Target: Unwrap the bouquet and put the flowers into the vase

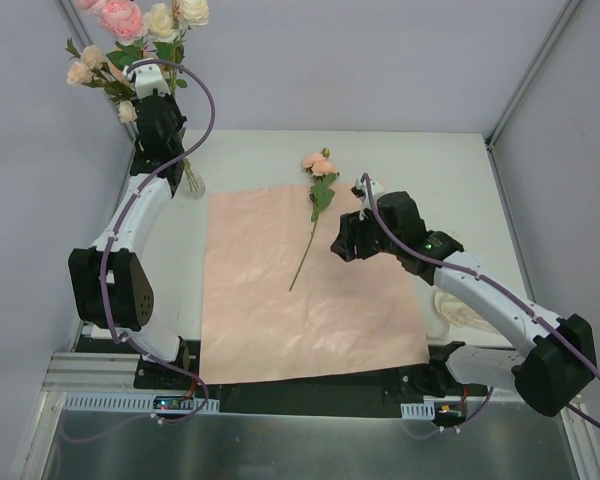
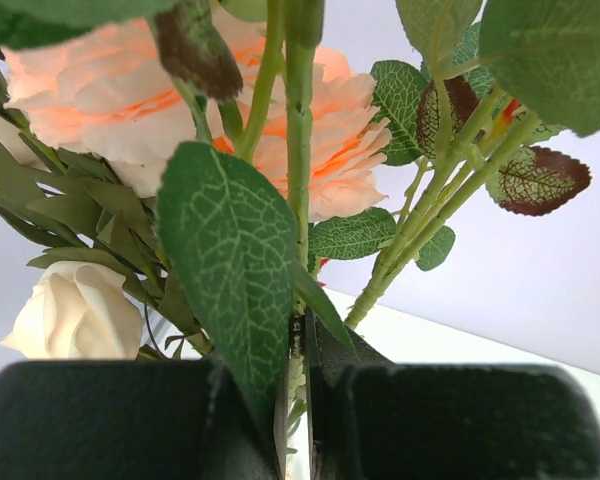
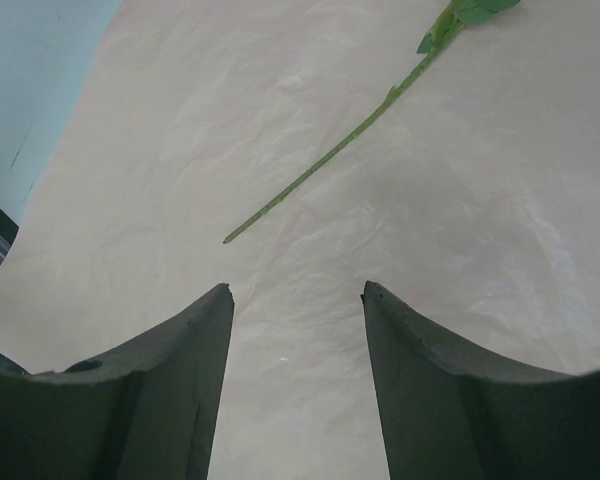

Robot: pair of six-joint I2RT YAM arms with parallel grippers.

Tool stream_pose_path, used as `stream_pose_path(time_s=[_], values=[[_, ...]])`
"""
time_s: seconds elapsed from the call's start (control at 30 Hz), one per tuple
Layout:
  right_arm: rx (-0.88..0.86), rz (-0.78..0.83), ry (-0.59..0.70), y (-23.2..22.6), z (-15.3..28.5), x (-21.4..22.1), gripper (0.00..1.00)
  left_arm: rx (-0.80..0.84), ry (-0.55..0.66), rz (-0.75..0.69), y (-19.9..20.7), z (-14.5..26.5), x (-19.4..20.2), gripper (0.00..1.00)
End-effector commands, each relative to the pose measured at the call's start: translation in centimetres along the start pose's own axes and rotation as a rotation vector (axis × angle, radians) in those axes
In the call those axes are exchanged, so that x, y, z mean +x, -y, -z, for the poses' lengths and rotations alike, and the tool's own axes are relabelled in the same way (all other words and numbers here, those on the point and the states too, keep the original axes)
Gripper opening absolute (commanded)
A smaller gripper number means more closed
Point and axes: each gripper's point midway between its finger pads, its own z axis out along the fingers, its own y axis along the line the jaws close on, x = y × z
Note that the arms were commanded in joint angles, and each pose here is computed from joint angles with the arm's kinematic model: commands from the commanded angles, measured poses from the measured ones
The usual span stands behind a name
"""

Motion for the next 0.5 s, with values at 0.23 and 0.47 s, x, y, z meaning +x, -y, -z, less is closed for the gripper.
stream_pose_path(time_s=[0.23,0.47], values=[[-0.031,-0.005,0.024,-0.9,0.1,-1.4,0.57,-0.016,-0.224,-0.061,-1.0,0.9,7.2,0.0],[-0.044,-0.005,0.018,-1.2,-0.1,-1.5,0.57,-0.026,-0.217,-0.047,-1.2,1.3,3.8,0.0]])
